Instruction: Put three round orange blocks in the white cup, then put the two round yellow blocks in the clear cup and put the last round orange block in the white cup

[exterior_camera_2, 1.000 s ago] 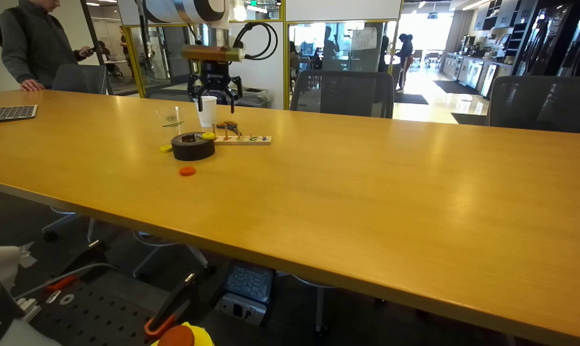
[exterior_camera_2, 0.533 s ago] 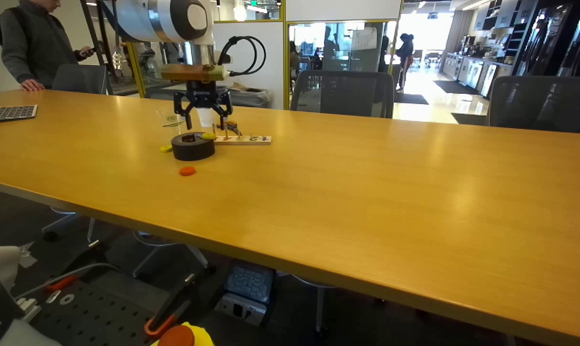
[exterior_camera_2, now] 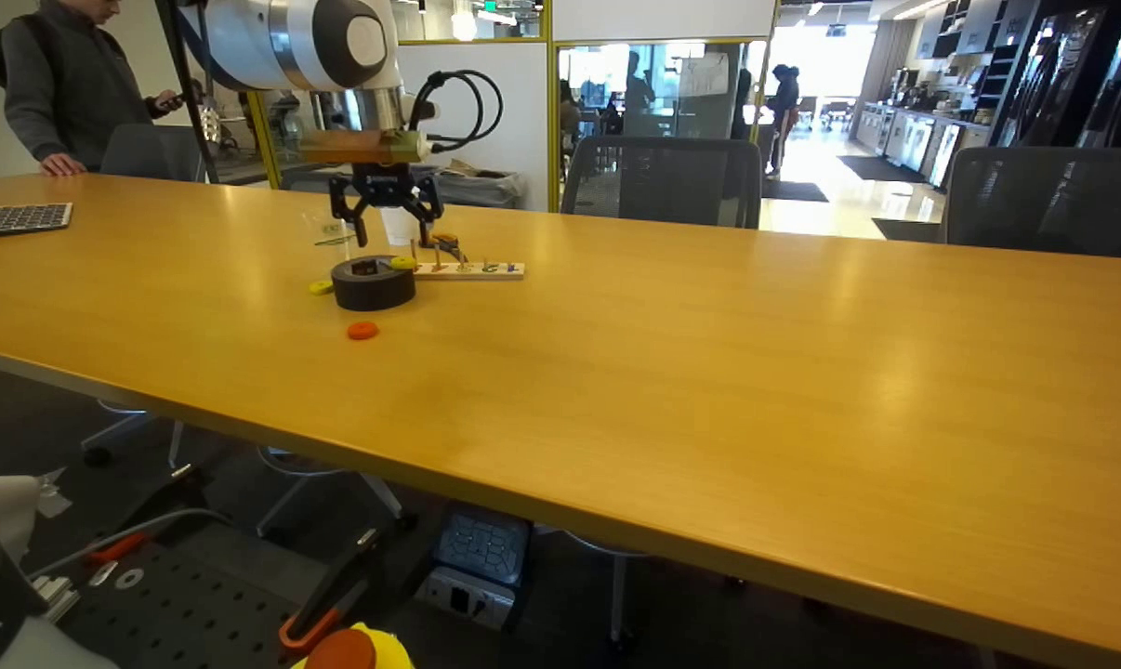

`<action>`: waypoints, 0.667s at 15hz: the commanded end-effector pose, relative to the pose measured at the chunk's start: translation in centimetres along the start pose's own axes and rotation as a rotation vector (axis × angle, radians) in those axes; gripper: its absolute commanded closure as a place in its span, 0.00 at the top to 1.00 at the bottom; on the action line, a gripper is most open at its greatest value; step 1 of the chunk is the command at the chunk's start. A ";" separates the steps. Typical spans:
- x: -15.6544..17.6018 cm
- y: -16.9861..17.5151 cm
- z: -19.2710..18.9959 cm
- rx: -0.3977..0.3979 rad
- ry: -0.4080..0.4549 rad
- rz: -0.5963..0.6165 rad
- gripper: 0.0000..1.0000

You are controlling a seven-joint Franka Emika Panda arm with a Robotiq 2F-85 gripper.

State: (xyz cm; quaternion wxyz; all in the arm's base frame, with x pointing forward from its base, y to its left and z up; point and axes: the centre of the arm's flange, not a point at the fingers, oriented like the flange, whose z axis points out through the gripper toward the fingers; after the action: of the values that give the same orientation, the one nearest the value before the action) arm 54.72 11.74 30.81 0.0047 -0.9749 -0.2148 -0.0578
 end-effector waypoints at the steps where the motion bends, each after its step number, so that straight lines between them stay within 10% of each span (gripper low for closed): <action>1: 1.0 0.0 1.8 -0.013 0.012 0.030 1.00; 10: 3.3 0.4 4.2 -0.019 0.005 0.026 1.00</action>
State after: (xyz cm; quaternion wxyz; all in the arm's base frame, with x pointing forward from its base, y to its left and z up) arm 56.58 12.15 26.47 0.0070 -0.9781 -0.2034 -0.0429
